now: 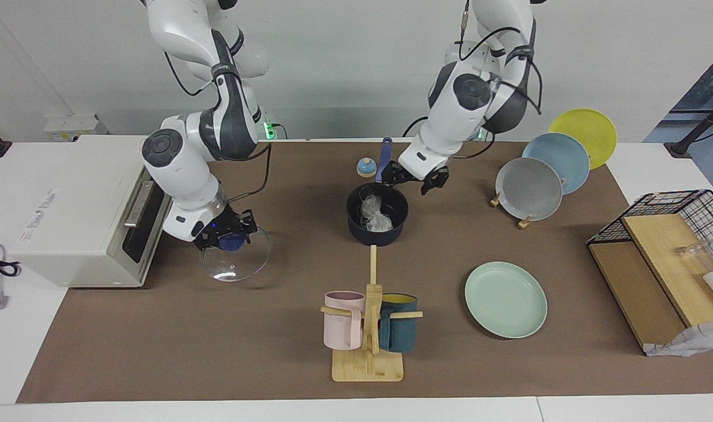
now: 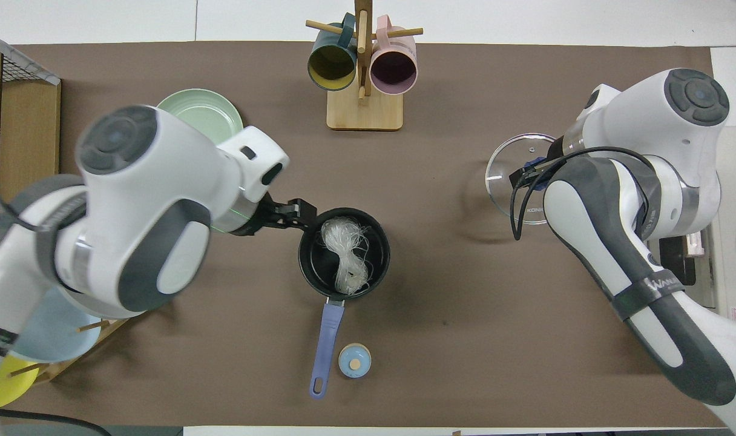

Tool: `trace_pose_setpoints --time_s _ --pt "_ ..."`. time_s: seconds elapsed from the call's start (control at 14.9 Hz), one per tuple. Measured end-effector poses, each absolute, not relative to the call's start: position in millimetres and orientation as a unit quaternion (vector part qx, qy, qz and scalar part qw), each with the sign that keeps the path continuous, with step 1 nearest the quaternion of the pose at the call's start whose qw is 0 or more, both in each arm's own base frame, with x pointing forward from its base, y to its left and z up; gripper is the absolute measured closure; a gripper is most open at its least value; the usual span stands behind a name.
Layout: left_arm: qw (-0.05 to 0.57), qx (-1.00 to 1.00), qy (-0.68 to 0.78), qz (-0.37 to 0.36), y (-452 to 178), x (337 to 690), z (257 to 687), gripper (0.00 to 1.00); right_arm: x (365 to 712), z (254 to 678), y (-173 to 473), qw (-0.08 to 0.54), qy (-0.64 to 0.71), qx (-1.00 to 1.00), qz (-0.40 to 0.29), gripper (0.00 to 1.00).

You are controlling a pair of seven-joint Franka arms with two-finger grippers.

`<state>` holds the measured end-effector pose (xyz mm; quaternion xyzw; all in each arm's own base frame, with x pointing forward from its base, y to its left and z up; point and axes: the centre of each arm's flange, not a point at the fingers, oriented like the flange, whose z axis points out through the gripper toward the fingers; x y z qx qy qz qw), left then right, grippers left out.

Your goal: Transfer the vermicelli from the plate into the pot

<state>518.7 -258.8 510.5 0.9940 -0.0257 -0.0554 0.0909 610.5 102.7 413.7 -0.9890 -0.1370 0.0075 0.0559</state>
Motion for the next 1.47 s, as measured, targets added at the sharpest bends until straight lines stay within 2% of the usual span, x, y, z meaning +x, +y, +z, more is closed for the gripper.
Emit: trace_pose_setpoints --time_s 0.07,0.2,0.4,0.74,0.94,1.14,1.27,1.47 --pt "0.088 0.994 -0.028 -0.051 -232 529 526 0.00 609 426 123 0.058 -0.127 -0.990 0.010 0.44" --pt "0.079 0.995 -0.036 -0.044 -182 543 540 0.00 600 452 181 0.058 -0.105 -0.993 0.014 0.45" --pt "0.065 0.996 -0.044 -0.037 -125 553 547 0.00 564 472 285 0.044 -0.057 -0.997 0.008 0.45" --pt "0.041 0.998 -0.046 -0.022 -105 555 561 0.00 515 469 384 0.058 0.006 -0.998 -0.009 0.47" --pt "0.023 0.998 -0.045 -0.025 -95 553 591 0.00 497 448 421 0.055 0.016 -0.998 -0.007 0.47" --pt "0.000 0.999 -0.045 -0.028 -89 553 620 0.00 489 412 441 0.025 0.009 -1.000 -0.007 0.47" --pt "-0.008 0.999 -0.043 -0.026 -86 556 623 0.00 490 393 444 0.017 0.006 -1.000 -0.002 0.47" --pt "-0.010 0.998 -0.037 -0.040 -83 557 613 0.00 493 390 443 0.016 0.008 -1.000 -0.001 0.47"
